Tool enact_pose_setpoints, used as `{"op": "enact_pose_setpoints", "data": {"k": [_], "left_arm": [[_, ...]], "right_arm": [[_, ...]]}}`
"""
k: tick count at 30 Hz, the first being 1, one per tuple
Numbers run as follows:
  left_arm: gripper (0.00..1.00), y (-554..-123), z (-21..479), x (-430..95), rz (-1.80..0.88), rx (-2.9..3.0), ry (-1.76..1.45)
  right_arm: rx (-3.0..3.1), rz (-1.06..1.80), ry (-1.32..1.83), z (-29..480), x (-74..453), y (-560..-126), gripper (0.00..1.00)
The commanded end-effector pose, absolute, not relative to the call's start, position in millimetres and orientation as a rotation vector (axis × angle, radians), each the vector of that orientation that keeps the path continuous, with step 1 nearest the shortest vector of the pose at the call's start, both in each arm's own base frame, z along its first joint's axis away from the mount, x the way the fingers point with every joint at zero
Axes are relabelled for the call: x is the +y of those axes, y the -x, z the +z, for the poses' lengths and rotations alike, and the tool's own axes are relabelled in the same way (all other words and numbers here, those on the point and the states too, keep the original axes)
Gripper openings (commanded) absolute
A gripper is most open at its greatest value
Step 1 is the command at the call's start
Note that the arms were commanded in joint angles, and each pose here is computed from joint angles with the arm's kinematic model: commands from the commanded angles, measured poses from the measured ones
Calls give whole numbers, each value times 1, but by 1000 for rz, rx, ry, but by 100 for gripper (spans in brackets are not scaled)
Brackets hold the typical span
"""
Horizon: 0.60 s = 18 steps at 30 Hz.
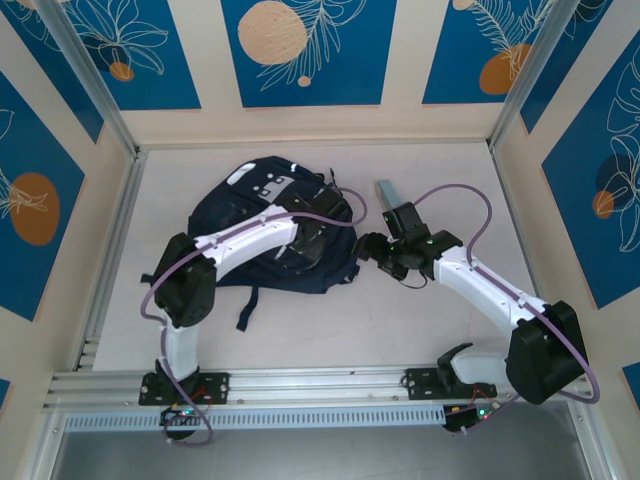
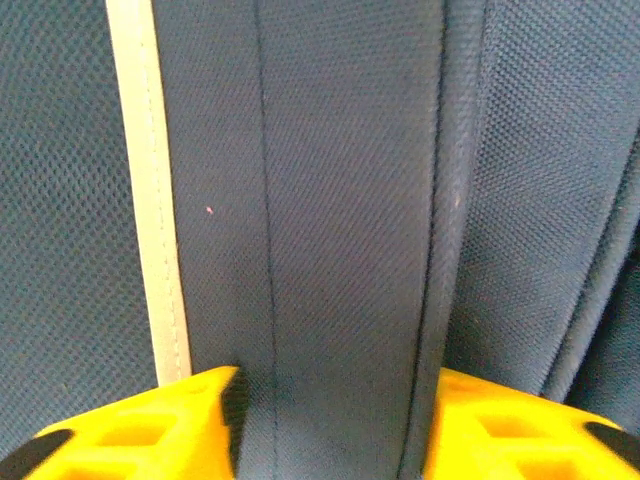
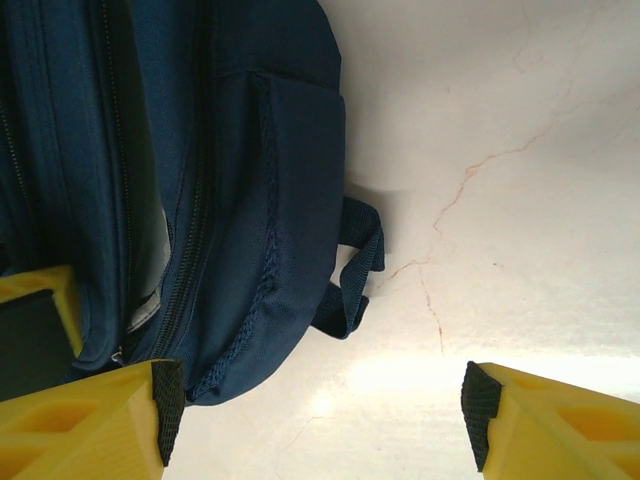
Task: Pack the student bag
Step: Zip the student bag at the center of the table.
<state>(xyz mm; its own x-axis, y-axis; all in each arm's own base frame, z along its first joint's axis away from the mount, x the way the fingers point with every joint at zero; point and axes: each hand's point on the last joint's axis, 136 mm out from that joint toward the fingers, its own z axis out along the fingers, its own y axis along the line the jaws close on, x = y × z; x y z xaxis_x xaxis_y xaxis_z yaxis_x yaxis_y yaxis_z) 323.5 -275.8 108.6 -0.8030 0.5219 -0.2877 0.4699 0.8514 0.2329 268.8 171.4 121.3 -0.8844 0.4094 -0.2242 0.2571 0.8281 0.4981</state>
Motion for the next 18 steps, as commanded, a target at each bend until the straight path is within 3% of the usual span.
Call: {"op": "enact_pose_setpoints", "data": {"k": [1,7,18], "left_arm": [[33,-327,112,-270,319,2681,-754],[0,-334,155,-282,210,2599,-762],[0,-338,264,-283,-53,2378,-661]], "right_arm": [[2683,699,-509,124,172,-265,75],[2629,715,-334,136,178,-270,75],[2410,844,276,182,222,-266,72]]}}
